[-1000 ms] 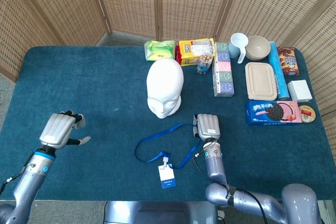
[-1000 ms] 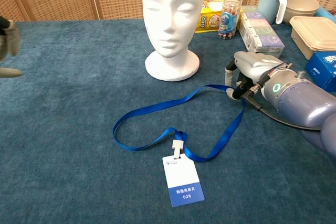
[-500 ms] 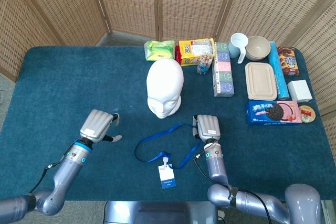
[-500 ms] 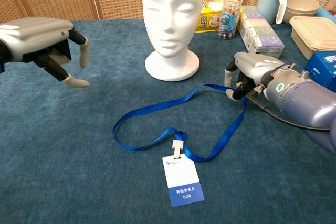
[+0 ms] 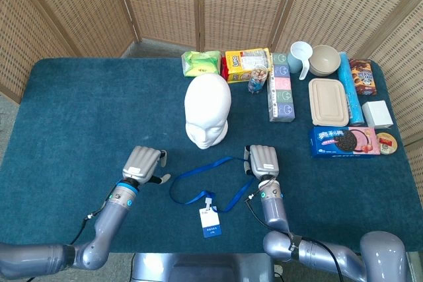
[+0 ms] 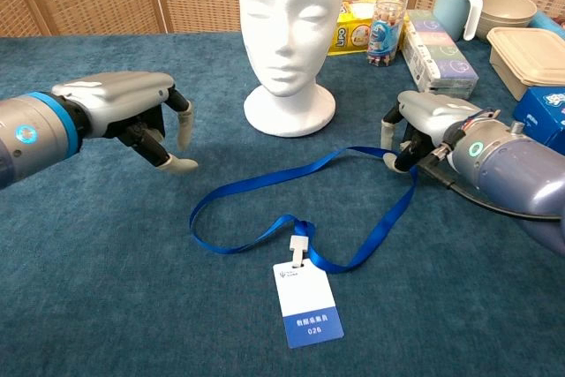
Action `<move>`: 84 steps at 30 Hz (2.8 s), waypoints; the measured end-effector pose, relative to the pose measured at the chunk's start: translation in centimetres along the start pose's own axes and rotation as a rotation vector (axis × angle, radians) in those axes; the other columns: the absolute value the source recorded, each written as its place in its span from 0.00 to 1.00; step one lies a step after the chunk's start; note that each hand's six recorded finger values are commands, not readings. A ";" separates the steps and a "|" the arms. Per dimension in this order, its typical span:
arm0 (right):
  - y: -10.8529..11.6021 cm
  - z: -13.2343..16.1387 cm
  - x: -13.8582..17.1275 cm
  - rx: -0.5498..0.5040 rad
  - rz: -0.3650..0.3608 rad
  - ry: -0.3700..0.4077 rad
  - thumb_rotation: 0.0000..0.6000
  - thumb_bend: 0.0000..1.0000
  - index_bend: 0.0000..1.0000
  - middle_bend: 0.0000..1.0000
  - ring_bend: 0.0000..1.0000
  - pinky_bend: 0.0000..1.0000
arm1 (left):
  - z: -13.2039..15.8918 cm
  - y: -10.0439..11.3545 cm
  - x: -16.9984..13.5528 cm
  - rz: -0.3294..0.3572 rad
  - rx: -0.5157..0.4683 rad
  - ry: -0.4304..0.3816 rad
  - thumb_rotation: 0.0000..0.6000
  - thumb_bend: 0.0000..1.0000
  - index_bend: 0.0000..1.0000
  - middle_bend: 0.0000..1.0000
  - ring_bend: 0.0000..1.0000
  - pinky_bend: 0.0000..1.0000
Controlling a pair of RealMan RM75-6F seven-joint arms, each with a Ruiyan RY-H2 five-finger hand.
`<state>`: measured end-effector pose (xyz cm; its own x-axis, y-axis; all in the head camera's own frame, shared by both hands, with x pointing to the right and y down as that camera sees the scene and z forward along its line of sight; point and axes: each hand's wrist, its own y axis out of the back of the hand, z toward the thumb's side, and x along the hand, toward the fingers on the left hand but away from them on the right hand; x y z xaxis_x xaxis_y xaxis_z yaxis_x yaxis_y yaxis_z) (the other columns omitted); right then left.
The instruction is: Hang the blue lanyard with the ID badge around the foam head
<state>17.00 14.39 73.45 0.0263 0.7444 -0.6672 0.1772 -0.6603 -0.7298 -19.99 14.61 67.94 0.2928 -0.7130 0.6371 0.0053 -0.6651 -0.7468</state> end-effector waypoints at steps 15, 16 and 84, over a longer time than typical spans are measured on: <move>-0.1 -0.5 0.0 -0.010 0.012 0.001 1.00 0.50 0.58 1.00 1.00 1.00 | 2.6 -2.8 0.7 -0.048 0.020 0.006 0.76 0.25 0.53 1.00 1.00 1.00; -0.1 -0.6 0.0 -0.010 0.013 0.001 1.00 0.50 0.58 1.00 1.00 1.00 | 2.7 -2.9 0.7 -0.049 0.023 0.007 0.76 0.25 0.53 1.00 1.00 1.00; -0.7 -1.7 -0.6 -0.051 0.032 -0.030 1.00 0.51 0.59 1.00 1.00 1.00 | 1.9 -5.0 2.7 -0.089 0.052 0.092 0.76 0.32 0.67 1.00 1.00 1.00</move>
<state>18.53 14.57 74.57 0.0033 0.7191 -0.6949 0.2265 -0.6774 -0.6999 -17.44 16.41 73.08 0.2000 -0.6709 0.7141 0.0771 -0.7158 -0.6941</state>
